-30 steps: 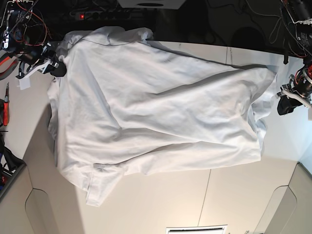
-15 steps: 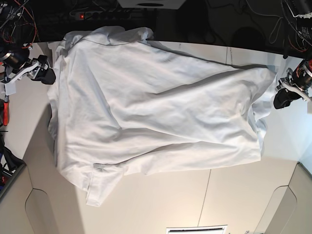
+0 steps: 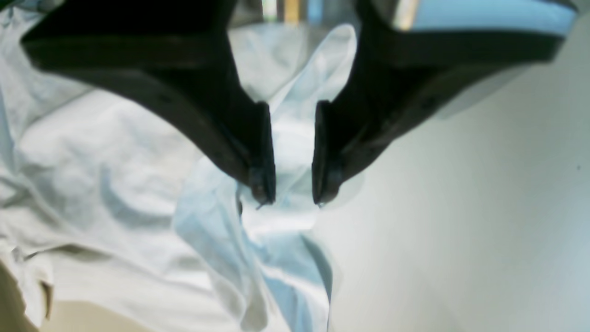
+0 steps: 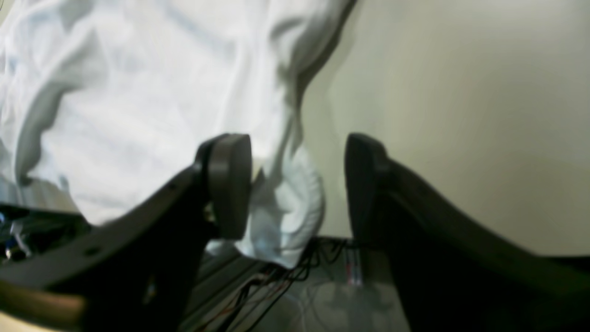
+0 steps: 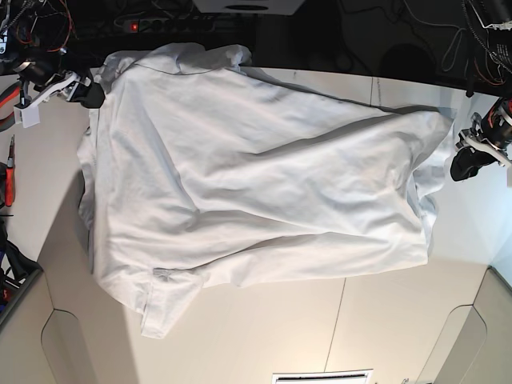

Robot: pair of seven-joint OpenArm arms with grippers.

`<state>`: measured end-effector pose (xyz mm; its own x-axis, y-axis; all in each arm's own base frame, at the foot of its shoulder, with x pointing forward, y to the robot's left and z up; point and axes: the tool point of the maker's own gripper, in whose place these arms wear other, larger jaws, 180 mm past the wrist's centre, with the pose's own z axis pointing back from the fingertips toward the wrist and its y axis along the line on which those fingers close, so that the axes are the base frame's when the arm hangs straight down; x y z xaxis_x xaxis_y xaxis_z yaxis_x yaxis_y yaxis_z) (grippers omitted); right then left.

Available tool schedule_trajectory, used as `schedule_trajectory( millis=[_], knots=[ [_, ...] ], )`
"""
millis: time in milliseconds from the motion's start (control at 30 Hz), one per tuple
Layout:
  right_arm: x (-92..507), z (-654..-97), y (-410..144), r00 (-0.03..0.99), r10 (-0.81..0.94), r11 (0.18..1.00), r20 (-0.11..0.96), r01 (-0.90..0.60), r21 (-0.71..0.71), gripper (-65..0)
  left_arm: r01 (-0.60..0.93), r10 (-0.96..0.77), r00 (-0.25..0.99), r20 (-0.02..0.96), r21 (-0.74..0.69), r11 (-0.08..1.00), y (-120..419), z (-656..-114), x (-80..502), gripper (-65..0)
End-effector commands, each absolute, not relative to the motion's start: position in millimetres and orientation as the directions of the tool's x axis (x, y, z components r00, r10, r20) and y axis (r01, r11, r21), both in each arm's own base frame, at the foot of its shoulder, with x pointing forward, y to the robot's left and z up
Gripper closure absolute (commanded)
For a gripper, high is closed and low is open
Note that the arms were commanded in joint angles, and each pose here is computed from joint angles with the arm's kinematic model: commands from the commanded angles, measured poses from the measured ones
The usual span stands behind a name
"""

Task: Layout the t-shirt on the table in an organized manner, then fold the t-shirt properly
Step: 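Regrasp the shirt edge with both grippers and hold it taut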

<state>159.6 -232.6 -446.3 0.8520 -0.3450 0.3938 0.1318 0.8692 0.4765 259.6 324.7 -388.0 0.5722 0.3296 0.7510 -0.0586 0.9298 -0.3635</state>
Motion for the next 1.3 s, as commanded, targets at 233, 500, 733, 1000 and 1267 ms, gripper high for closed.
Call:
schedule_trajectory(
  millis=[233,500,733,1000,1267],
  knots=[
    [161,-457,-221,0.862,-0.349,0.849,0.369,0.124,0.513,-32.3,-0.025,0.306,0.533,0.789,-0.346,0.938,330,-370,268,-17.9],
    [172,-452,-219,0.848,-0.362,0.84,0.387,0.116,0.53,-25.4,-0.025,0.303,0.535,0.789,-0.344,0.939,330,-371,268,-17.9],
    [172,-452,-220,0.848,-0.361,0.841,0.388,0.116,0.529,0.0,-0.028,0.273,0.559,0.783,-0.311,0.95,332,-376,265,-17.9],
    [172,-452,-220,0.848,-0.361,0.841,0.389,0.116,0.529,0.0,-0.113,0.299,0.558,0.774,-0.286,0.952,352,-379,257,-17.9],
    [173,-451,-220,0.846,-0.362,0.84,0.391,0.114,0.53,0.0,-0.226,0.348,0.598,0.721,-0.265,0.937,383,-389,209,-37.2]
  ],
)
